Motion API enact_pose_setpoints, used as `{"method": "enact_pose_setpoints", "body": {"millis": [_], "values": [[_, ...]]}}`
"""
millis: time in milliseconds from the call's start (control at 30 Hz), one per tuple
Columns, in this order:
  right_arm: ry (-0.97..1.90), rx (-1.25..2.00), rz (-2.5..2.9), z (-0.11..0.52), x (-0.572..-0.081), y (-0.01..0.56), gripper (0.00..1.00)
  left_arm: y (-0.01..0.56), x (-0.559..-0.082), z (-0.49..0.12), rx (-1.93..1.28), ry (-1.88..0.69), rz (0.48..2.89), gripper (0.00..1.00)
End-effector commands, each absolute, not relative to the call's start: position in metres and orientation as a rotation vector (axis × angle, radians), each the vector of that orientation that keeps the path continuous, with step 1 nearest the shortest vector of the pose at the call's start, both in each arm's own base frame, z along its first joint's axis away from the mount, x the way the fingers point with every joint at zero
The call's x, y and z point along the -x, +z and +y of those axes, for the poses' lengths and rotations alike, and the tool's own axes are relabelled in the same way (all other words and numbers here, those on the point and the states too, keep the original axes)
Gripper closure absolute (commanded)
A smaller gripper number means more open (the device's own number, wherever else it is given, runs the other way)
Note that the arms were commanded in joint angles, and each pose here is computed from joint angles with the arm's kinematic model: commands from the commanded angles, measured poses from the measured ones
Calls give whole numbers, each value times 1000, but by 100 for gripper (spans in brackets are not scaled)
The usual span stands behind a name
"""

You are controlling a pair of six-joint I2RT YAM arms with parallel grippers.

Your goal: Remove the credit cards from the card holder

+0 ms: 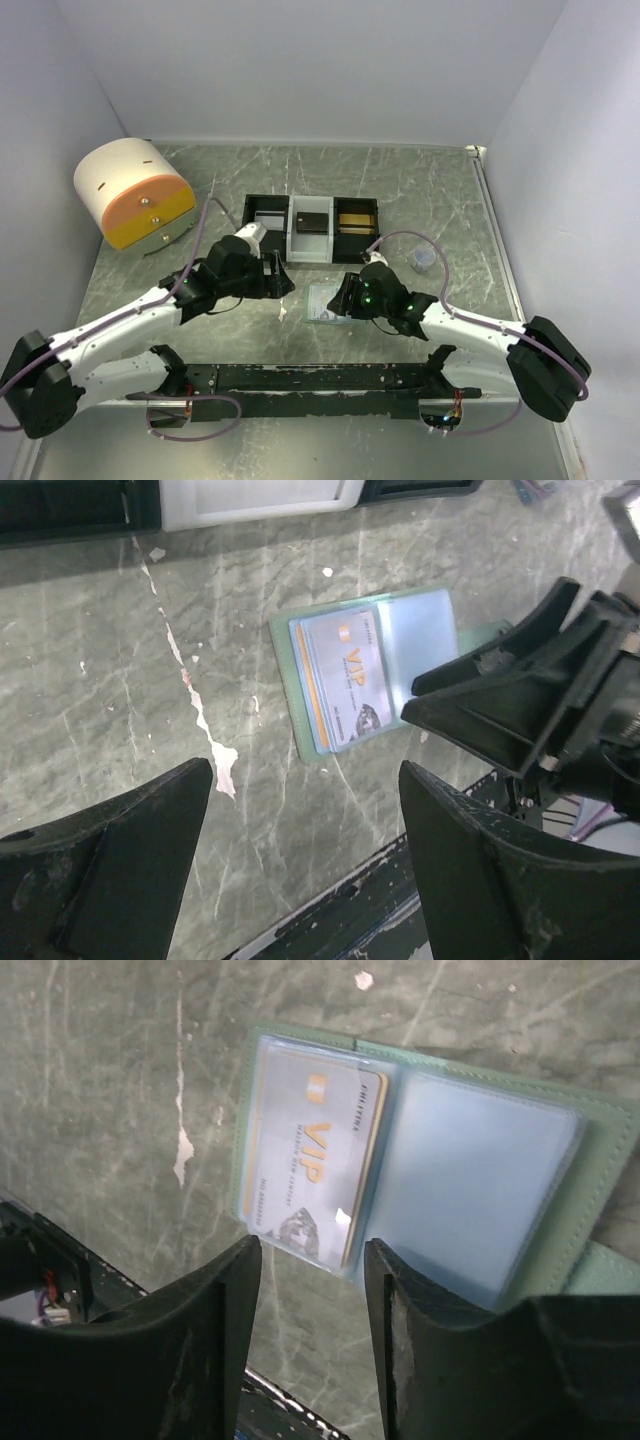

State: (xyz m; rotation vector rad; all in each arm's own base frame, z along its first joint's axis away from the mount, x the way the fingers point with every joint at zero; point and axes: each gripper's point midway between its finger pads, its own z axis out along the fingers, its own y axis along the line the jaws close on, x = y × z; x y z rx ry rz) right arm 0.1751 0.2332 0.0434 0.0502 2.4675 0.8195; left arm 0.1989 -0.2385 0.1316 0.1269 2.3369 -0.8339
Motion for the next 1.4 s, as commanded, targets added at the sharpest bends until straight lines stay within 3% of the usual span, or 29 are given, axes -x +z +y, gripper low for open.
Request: {"method": "enact_pose_setpoints", "body": {"millis": [0, 200, 733, 1167, 1367], "values": [[917, -28, 2412, 248, -187, 58, 55, 134, -220, -257, -34, -799, 2287, 13], [868, -65, 2472, 241, -201, 41, 63, 119, -212, -275, -59, -824, 2327, 16], [1009, -4, 2562, 254, -179, 0, 83, 89, -201, -286, -95, -786, 2383, 35], [1059, 32, 2560, 260, -176, 2, 78, 48, -188, -309, -188, -734, 2490, 53], [1026, -36, 2564, 256, -181, 3, 76, 38, -185, -306, -166, -686, 2512, 69]]}}
